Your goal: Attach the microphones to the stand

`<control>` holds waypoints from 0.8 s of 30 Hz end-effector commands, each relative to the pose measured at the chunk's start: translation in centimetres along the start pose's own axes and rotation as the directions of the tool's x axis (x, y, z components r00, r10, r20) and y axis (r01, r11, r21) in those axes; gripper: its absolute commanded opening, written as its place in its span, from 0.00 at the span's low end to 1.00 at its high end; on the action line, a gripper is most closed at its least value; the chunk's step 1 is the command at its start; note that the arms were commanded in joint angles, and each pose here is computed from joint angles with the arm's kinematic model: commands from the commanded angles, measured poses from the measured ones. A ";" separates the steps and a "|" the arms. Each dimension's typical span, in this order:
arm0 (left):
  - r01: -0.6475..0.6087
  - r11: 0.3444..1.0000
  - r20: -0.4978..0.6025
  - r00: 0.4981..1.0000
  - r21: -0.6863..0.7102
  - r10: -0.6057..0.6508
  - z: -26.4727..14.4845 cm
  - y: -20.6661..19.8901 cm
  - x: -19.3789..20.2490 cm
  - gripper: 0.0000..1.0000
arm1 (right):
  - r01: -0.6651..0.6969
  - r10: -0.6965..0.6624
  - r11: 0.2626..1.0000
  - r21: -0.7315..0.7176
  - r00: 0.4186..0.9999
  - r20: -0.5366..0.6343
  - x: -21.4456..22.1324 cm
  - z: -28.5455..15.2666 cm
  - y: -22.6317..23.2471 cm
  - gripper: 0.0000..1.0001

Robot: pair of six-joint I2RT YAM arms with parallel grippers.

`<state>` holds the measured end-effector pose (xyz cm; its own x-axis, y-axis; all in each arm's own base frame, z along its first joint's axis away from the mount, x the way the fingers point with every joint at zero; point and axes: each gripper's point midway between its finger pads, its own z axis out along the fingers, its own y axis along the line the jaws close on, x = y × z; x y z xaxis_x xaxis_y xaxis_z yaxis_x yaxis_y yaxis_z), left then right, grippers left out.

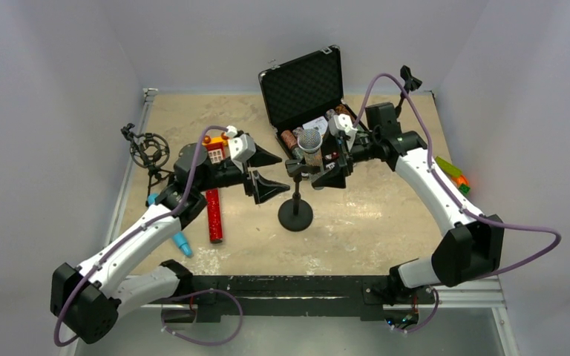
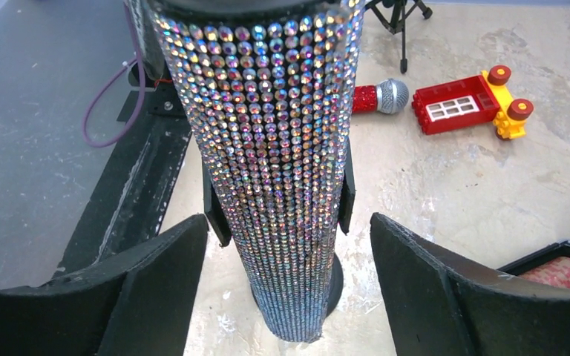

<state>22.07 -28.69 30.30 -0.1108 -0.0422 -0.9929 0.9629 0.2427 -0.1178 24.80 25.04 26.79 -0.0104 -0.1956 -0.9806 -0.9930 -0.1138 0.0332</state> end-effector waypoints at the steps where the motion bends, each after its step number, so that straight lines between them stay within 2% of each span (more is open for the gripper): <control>1: -0.077 0.997 -0.011 0.997 -0.014 0.077 -1.6 -0.9 0.1 0.85 | 0.089 -0.089 0.996 -0.005 0.996 0.018 -2.7 -1.4 1.3 0.84; 7: -0.059 0.997 -0.040 0.998 -0.040 0.058 -3.7 -2.2 2.3 0.85 | 0.108 -0.108 0.994 -0.003 0.994 0.012 -4.3 -1.7 1.2 0.89; 15: -0.044 0.988 -0.007 0.999 -0.149 0.044 -6.7 -3.1 2.3 0.85 | 0.092 -0.093 0.995 -0.023 0.996 -0.012 -5.0 -0.4 1.4 0.91; 20: -0.001 0.981 0.015 1.000 -0.194 0.004 -7.8 -3.4 2.5 0.86 | 0.085 -0.085 0.996 -0.027 0.996 -0.012 -5.0 0.0 1.4 0.82; 24: 0.003 0.976 0.015 1.000 -0.218 0.000 -8.5 -3.6 2.3 0.86 | 0.076 -0.076 0.996 -0.036 0.997 -0.013 -4.8 0.1 1.5 0.69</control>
<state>16.10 -22.06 28.92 -0.0626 -0.0548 -0.9965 0.9110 0.4047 -0.0795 23.27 25.75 30.61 0.0583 -0.2088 -0.9762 -0.9868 -0.1601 -0.0247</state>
